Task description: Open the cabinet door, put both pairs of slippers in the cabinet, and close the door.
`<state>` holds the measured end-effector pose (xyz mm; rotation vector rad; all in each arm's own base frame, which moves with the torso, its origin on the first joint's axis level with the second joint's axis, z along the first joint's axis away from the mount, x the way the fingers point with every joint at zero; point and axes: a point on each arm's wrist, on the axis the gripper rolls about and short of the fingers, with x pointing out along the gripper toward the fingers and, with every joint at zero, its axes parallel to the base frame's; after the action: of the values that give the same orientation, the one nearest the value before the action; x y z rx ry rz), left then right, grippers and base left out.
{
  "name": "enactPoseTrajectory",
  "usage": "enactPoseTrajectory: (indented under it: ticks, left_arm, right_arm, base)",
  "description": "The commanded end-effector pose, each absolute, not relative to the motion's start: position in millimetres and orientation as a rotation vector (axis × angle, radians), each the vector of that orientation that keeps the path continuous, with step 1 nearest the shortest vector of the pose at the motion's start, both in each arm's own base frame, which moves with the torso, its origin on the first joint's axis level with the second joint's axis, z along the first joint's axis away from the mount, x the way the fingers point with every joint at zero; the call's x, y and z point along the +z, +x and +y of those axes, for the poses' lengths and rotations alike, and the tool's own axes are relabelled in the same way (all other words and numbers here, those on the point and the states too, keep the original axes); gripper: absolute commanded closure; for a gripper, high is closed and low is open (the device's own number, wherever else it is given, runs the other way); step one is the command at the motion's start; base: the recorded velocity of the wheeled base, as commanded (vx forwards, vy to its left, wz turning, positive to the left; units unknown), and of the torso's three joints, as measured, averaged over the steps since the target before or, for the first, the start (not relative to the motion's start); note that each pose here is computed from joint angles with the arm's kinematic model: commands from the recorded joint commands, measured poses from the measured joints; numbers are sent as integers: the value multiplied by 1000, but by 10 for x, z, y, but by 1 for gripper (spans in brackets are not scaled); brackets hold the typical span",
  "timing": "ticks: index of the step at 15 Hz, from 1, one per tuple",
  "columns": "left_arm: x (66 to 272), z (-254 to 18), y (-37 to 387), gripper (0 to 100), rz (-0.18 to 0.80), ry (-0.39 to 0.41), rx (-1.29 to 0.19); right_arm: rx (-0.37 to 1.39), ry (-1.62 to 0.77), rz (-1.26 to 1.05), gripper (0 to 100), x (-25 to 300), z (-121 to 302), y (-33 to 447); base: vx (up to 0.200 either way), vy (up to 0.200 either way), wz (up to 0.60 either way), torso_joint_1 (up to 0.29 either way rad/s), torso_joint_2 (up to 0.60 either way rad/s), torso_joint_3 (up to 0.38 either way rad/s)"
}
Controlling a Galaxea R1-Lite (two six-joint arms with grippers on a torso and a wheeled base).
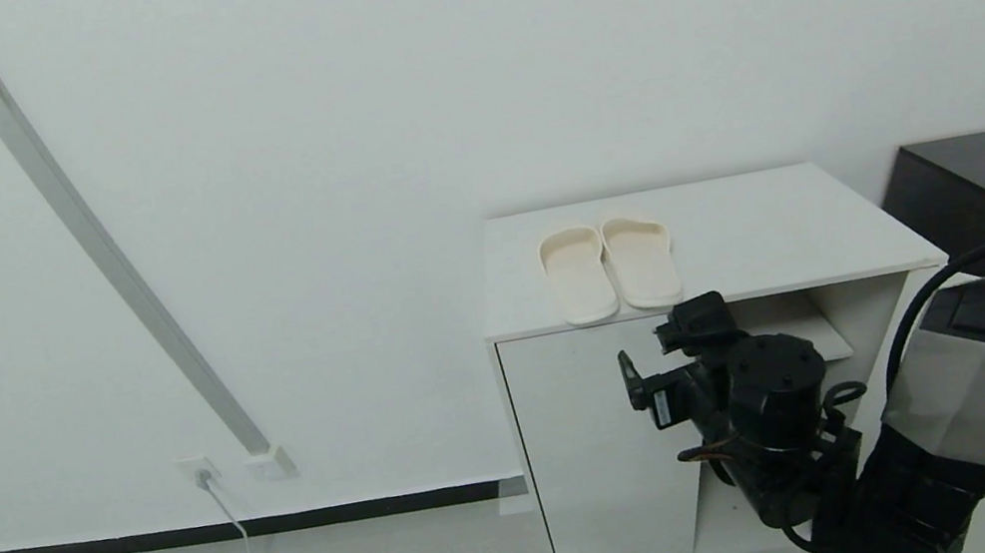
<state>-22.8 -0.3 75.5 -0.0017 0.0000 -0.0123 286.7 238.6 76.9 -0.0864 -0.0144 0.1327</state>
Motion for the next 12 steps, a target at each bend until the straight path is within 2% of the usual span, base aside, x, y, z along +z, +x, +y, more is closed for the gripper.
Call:
enactPoseTrajectory:
  ticks: [1, 8, 10, 12]
  left_arm:
    - [755, -3, -228, 100, 0, -3, -12]
    - [755, -3, -228, 100, 0, 0, -14]
    - [755, -3, -227, 100, 2, 0, -14]
    - [753, -3, -228, 100, 2, 0, -14]
  right_arm:
    - [130, -56, -38, 0, 956, 2421, 2928]
    - [116, 19, 153, 0, 1873, 2551, 3121]
    - [109, 33, 203, 0, 1965, 2548, 3108]
    - [107, 43, 231, 0, 1933, 2566, 3101]
  base:
    - [0, 0, 0, 0, 0, 0]
    - [0, 0, 0, 0, 0, 0]
    - [0, 0, 0, 0, 0, 0]
    - [200, 0, 0, 0, 2, 5]
